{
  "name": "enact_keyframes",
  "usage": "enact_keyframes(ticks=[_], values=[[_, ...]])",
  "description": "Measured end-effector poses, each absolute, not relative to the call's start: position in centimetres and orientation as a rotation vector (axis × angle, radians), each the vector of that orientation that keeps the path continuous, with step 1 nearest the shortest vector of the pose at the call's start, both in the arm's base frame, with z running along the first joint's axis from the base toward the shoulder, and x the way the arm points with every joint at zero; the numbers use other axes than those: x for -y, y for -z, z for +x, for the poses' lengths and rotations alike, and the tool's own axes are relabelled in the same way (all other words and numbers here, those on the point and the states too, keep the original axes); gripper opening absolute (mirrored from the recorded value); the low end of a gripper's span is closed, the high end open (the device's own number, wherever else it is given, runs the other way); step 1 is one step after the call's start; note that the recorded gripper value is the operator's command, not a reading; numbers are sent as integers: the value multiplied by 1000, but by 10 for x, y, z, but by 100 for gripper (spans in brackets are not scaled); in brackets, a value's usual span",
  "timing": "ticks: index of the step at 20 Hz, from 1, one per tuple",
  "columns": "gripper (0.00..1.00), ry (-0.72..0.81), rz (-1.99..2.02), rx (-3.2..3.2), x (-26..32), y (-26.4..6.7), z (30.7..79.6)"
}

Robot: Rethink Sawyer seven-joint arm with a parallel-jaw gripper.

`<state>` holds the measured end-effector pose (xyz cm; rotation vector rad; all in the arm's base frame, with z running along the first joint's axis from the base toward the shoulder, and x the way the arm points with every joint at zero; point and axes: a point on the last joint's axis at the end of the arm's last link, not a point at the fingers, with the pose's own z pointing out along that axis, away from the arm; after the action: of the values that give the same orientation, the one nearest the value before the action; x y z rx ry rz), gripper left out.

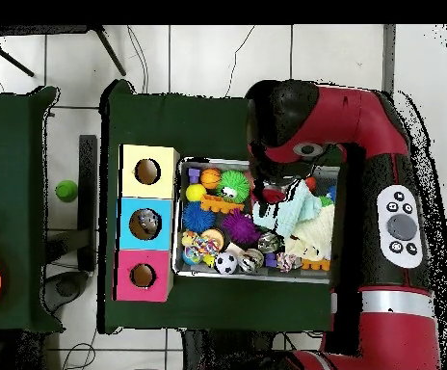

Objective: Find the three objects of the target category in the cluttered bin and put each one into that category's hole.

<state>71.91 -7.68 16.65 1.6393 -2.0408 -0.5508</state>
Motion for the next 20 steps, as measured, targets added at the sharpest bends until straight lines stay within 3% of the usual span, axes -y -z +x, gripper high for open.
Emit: enact_keyframes(ticks=[8,20], values=[[100,659,1684,2063,19,-174,724],[100,618,1717,2081,-30,-137,706]])
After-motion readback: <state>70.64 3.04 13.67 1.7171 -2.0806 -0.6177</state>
